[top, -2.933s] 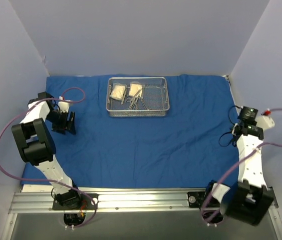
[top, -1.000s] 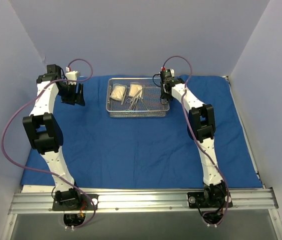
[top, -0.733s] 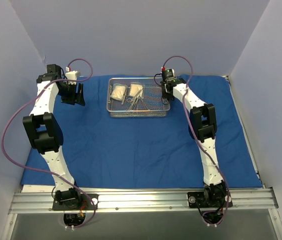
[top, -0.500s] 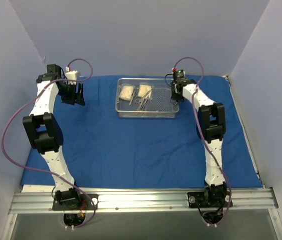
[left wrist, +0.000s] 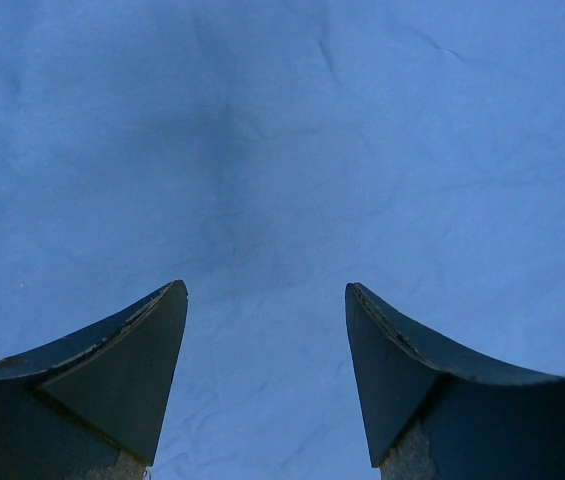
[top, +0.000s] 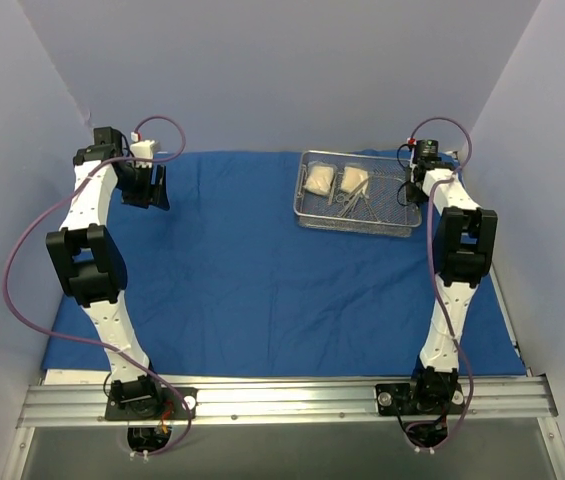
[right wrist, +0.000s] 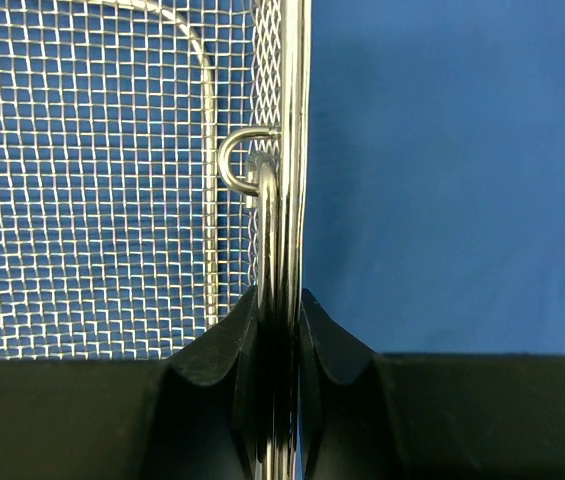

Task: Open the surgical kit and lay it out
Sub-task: Move the container from the surgical kit.

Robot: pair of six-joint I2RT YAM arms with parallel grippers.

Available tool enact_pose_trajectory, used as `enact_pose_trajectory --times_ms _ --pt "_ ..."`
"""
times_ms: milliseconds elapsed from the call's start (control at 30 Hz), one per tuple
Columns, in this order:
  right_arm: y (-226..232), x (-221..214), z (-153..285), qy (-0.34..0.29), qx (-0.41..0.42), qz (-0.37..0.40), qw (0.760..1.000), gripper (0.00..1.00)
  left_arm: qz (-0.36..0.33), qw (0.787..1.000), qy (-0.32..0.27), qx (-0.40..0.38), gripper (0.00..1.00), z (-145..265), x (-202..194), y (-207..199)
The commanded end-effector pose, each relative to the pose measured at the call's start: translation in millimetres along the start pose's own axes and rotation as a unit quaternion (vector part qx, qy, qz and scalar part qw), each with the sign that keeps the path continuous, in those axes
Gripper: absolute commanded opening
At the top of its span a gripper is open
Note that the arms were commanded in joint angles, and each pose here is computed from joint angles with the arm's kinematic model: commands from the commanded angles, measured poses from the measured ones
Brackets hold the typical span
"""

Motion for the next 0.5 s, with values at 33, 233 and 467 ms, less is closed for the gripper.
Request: enact_pose_trajectory --times_ms 33,233,467 --pt "-14 50 3 -0.062 -0.057 0.089 0.993 0.00 -0.006 1.000 -0.013 0.010 0.73 3 10 4" --pt "-40 63 -21 -0.045 -0.134 0.123 0.982 0.00 -0.005 1.000 -0.007 0.017 0.73 -1 9 7" --pt "-76 64 -30 -0.041 -0.168 0.135 0.976 0.00 -0.008 1.000 0.000 0.023 0.74 -6 9 7"
Point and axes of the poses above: each gripper's point midway between its finger pads, its own z axis back along the fingers, its own y axis along the line the jaws close on, x = y × z, the point moved 7 cm from there along z, back along the fingers, and after that the axes turned 2 degrees about z, right-handed, at the moved point
